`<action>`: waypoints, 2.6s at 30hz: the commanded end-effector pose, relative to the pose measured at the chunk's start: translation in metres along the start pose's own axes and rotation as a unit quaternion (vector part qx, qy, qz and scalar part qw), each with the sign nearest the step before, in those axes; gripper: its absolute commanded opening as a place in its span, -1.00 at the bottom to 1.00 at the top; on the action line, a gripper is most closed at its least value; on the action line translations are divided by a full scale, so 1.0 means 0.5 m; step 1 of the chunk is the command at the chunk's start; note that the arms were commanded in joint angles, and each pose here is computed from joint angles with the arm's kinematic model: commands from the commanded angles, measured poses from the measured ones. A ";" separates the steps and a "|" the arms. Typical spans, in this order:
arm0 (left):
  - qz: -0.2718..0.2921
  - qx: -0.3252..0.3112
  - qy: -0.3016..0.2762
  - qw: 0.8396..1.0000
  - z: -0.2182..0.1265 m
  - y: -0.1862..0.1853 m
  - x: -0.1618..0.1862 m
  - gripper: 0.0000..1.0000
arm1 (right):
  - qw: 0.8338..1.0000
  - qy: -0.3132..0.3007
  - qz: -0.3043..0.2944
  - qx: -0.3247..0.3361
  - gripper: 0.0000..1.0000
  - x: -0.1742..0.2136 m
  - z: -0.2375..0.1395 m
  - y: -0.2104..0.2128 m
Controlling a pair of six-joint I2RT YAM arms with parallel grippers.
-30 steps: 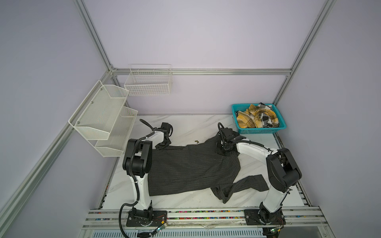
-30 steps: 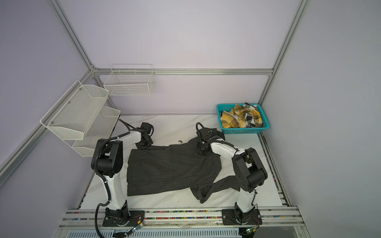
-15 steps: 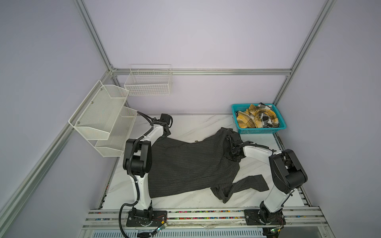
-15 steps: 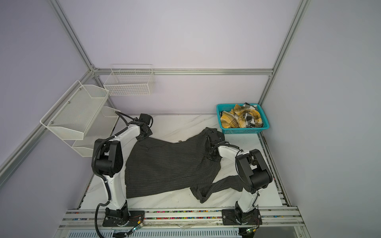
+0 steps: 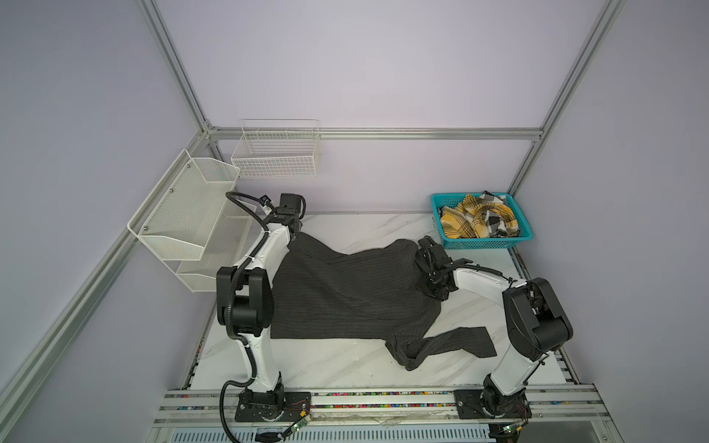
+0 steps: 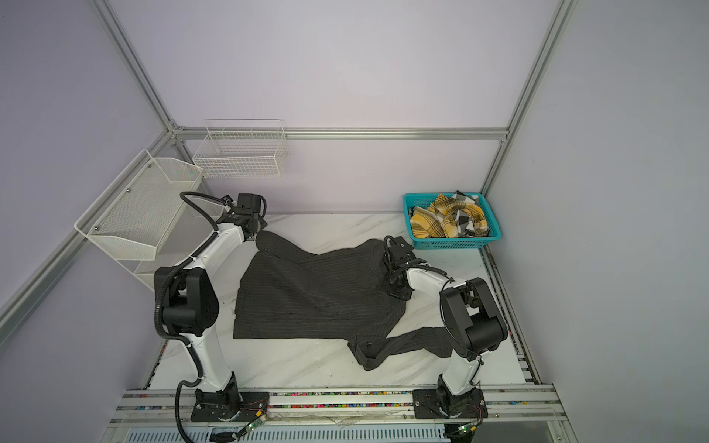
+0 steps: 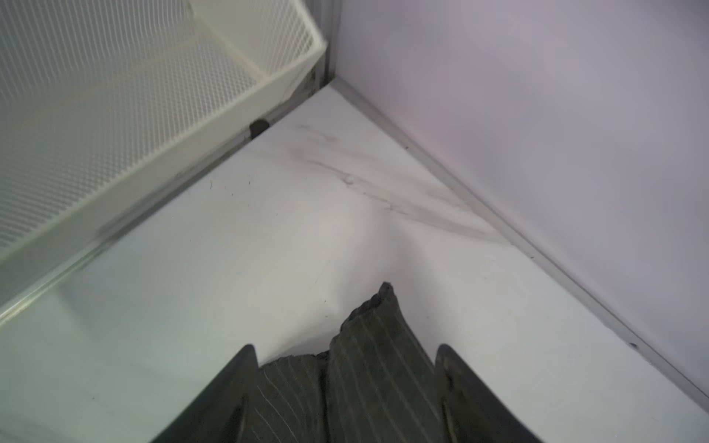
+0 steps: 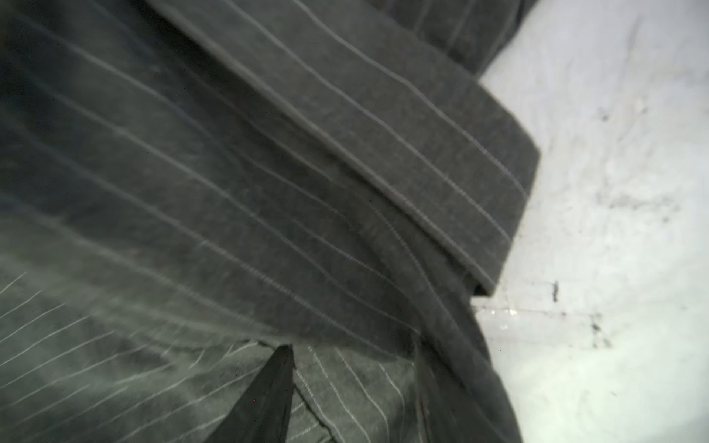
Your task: Fold and stack the long sleeve shirts
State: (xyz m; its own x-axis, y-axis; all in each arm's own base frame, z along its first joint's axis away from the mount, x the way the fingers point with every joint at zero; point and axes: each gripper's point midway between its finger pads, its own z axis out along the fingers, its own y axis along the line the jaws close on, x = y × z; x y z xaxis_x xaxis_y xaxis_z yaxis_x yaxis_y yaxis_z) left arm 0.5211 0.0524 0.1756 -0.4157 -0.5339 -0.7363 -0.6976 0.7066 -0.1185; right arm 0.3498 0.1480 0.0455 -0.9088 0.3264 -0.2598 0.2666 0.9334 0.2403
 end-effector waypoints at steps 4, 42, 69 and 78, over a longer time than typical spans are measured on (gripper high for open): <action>-0.021 0.058 0.032 0.998 -0.096 0.006 0.029 0.38 | 0.998 -0.034 -0.039 -0.027 -0.01 -0.060 -0.066 0.055; -0.011 -0.062 0.169 0.984 -0.155 0.243 0.309 0.29 | 0.991 -0.065 -0.117 0.011 0.10 -0.163 0.009 0.165; 0.082 -0.006 0.146 0.986 0.021 -0.017 0.218 0.55 | 0.979 -0.155 -0.134 0.023 -1.00 -0.362 0.009 0.212; 0.067 -0.030 0.145 0.987 0.025 0.037 0.220 0.56 | 0.959 -0.269 -0.059 -0.066 -1.00 -0.430 -0.103 0.209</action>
State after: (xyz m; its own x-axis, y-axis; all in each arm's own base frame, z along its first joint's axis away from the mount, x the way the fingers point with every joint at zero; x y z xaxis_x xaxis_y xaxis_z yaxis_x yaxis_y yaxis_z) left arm 0.4763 -0.0022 0.0694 -0.6876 -0.5415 -0.4837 -0.6269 0.7789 0.0193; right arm 0.5419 0.1788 0.1715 -0.6812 0.2065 -0.7023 0.0687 0.9732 0.2195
